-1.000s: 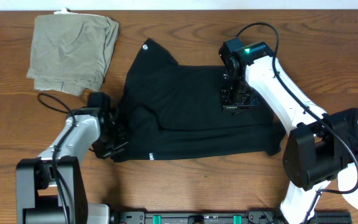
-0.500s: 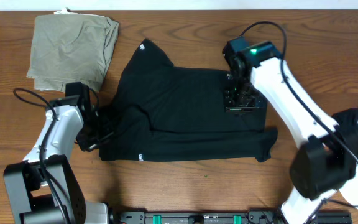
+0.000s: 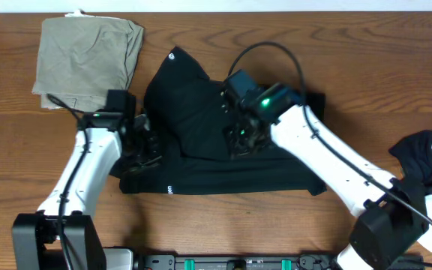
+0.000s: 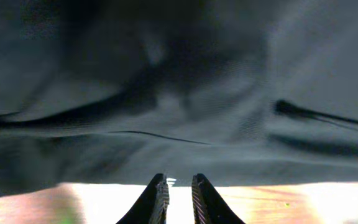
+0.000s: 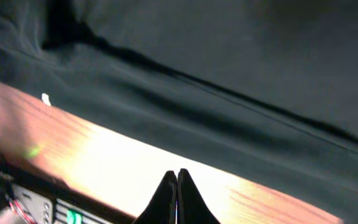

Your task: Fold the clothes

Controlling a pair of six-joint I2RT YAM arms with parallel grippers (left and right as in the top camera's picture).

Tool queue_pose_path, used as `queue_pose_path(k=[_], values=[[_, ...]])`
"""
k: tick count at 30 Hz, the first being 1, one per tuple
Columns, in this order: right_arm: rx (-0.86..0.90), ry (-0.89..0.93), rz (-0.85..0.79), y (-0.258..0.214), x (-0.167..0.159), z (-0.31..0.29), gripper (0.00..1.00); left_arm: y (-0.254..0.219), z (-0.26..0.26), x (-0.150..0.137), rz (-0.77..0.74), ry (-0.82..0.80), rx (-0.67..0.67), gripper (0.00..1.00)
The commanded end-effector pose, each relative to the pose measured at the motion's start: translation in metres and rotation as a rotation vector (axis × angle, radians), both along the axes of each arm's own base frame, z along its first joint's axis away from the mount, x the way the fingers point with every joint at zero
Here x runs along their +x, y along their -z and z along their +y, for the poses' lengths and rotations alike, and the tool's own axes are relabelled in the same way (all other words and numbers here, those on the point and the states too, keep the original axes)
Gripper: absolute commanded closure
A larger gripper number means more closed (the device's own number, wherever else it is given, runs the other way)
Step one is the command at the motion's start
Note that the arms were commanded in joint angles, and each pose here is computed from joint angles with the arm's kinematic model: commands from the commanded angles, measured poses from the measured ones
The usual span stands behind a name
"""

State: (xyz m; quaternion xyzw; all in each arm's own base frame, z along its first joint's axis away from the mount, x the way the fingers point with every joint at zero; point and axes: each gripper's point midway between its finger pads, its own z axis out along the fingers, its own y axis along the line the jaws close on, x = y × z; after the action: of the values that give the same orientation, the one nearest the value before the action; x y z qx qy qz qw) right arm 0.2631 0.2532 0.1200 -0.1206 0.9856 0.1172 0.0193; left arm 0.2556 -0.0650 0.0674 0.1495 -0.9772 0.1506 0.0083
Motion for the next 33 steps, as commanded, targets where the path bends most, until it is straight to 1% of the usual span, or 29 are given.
queue_pose_path(k=[1,6,8,12,18,22,29,33], values=[[0.023,0.092,0.088,0.021,-0.013,0.005,0.98,0.003,-0.008,-0.002,0.022,-0.028,-0.02,0.83],[0.105,0.105,0.121,0.05,-0.019,0.016,0.98,0.012,-0.009,0.006,0.019,-0.03,-0.021,0.84],[0.131,0.114,0.135,0.06,-0.023,0.018,0.98,0.018,-0.009,0.005,0.037,-0.03,-0.021,0.88],[0.139,0.152,0.159,0.074,-0.029,0.017,0.98,0.029,-0.011,0.002,0.084,-0.028,-0.026,0.89],[0.12,0.186,0.159,0.091,-0.033,0.008,0.98,0.051,-0.009,0.006,0.117,-0.026,-0.012,0.91],[0.064,0.229,0.142,0.105,-0.031,-0.011,0.99,0.065,0.0,0.008,0.133,-0.032,0.043,0.92],[0.072,0.313,0.134,0.112,-0.01,-0.039,0.98,0.07,0.008,0.012,0.132,-0.057,0.046,0.92],[0.07,0.314,0.13,0.113,-0.005,-0.048,0.99,0.071,0.014,0.015,0.124,-0.072,0.06,0.92]])
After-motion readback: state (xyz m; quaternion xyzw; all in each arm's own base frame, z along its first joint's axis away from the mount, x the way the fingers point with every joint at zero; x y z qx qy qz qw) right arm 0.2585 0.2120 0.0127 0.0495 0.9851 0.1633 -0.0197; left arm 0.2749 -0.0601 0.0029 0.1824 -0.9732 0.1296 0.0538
